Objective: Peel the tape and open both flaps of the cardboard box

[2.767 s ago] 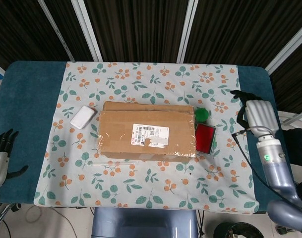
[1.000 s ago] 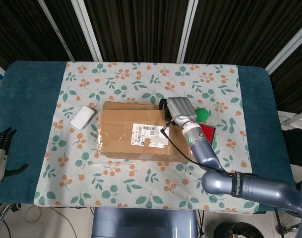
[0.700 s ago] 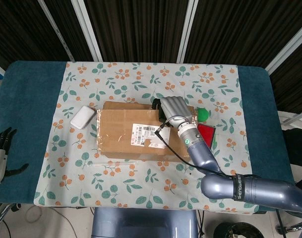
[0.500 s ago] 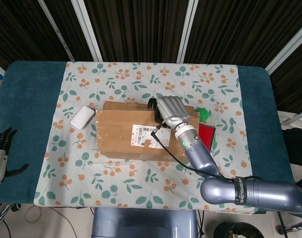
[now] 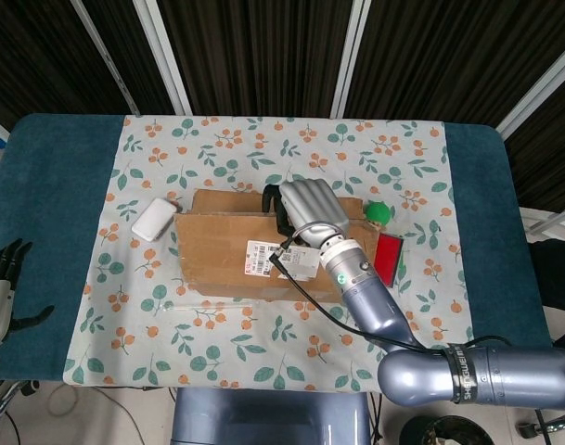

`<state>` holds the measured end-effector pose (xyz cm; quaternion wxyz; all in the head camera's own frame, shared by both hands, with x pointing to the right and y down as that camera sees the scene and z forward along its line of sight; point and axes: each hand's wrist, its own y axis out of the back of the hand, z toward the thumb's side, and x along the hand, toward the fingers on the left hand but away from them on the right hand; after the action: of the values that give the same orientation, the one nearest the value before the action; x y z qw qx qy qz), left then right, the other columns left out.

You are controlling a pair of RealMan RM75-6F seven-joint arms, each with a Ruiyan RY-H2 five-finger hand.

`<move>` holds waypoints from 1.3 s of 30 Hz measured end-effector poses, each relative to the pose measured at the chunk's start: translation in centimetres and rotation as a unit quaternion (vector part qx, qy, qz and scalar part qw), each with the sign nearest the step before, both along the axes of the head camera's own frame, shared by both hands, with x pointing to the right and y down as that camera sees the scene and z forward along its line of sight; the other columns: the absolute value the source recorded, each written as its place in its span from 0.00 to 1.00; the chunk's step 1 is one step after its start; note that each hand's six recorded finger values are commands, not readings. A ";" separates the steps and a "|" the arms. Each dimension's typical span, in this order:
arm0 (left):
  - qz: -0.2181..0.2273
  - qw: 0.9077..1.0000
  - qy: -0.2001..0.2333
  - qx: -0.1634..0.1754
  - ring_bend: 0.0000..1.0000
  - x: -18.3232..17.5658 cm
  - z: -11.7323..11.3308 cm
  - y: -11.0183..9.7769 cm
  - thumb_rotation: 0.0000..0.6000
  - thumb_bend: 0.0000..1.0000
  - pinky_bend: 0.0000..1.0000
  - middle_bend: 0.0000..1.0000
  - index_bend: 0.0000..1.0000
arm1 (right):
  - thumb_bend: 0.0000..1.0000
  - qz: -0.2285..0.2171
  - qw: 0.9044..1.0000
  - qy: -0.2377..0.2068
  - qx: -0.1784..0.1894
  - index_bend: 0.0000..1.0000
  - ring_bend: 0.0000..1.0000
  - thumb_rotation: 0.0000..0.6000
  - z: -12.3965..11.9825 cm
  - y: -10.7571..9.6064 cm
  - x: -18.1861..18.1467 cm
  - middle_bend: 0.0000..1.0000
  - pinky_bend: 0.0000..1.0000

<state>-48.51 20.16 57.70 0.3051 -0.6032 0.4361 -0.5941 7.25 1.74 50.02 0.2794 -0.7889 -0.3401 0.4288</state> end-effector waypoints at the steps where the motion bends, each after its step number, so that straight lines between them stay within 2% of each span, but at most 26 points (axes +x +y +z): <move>1: -0.001 1.000 0.000 -0.001 0.00 0.0 0.0 0.0 1.00 0.14 0.00 0.00 0.00 | 1.00 0.000 1.000 0.002 -0.003 0.50 0.57 1.00 -0.1 0.1 0.1 0.59 0.48; 15: -0.003 1.000 0.001 -0.002 0.00 0.0 0.0 0.1 1.00 0.14 0.00 0.00 0.00 | 1.00 -0.017 0.998 0.050 -0.019 0.50 0.59 1.00 -2.7 1.9 1.2 0.61 0.50; 28: -0.001 1.000 0.002 -0.002 0.00 0.1 0.0 0.1 1.00 0.14 0.00 0.00 0.00 | 1.00 -0.049 0.996 0.068 -0.031 0.49 0.59 1.00 -5.2 3.5 0.2 0.61 0.50; 39: -0.002 1.000 0.004 -0.002 0.00 0.2 0.0 0.1 1.00 0.14 0.00 0.00 0.00 | 1.00 -0.062 0.991 0.083 -0.080 0.49 0.59 1.00 -5.7 4.2 -0.3 0.61 0.52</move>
<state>-48.34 20.29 57.72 0.3005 -0.6055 0.4372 -0.5932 6.96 5.92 44.34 0.2692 -0.7900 -0.2308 0.5002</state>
